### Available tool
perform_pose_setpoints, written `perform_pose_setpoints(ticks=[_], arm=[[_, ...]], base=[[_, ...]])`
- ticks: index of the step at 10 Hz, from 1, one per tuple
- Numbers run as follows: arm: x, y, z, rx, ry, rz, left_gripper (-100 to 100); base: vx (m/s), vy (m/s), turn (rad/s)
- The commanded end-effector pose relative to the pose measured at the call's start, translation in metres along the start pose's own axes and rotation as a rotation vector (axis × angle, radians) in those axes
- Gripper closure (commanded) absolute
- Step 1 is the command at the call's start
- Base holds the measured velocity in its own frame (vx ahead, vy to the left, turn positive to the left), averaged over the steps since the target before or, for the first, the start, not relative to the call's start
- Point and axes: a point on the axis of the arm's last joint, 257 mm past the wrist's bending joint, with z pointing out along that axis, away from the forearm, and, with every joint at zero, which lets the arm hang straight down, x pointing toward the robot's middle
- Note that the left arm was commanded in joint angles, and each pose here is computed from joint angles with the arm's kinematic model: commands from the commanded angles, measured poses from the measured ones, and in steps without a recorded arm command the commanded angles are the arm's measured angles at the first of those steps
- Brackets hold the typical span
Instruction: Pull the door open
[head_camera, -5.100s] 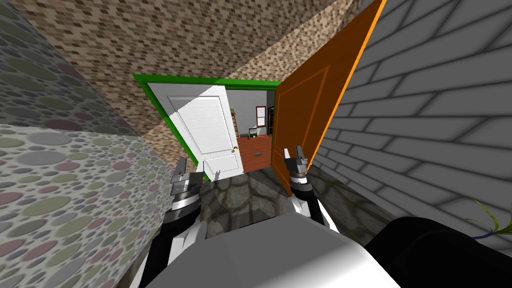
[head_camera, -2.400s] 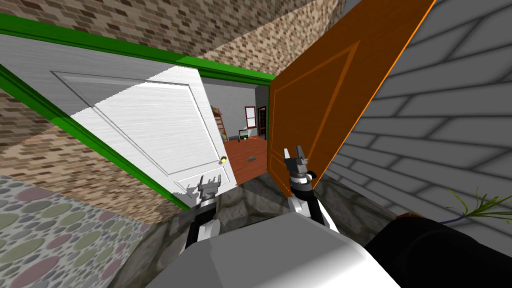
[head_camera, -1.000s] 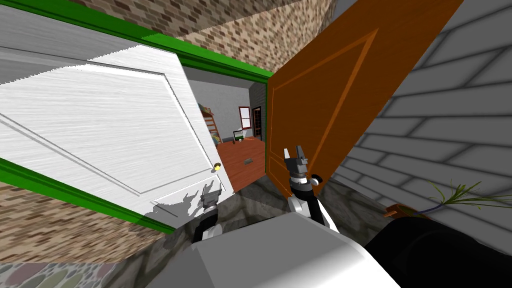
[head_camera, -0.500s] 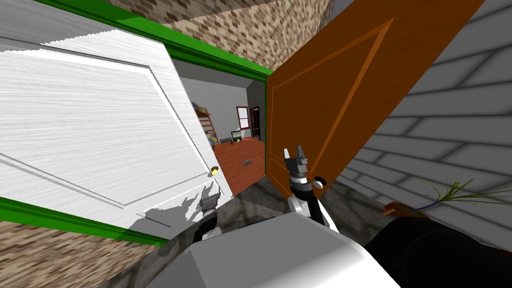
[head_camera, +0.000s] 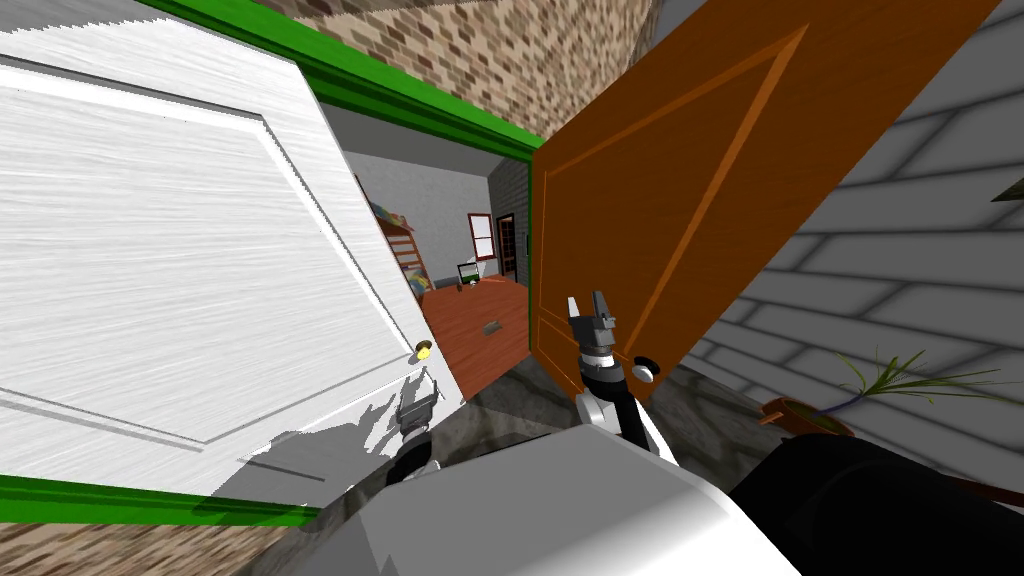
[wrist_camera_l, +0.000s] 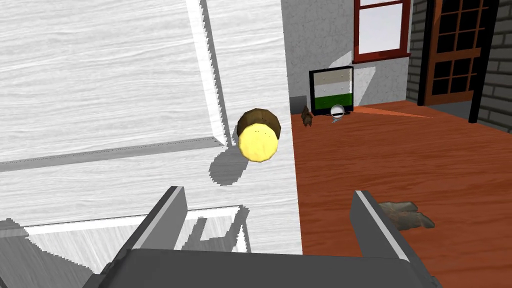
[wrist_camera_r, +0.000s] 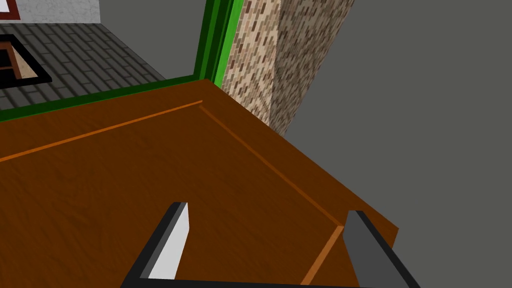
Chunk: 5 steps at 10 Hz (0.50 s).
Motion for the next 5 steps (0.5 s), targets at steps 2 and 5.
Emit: perform_pose_setpoints(ticks=[2,5], arm=[[-0.019,-0.011,-0.0070,0.027,-0.038,-0.053,-100],[-0.037,-0.023,-0.0126,0.058,-0.073,-0.100,-100]], base=[[0.137,0.063,-0.069],[0.109,0.056,-0.058]])
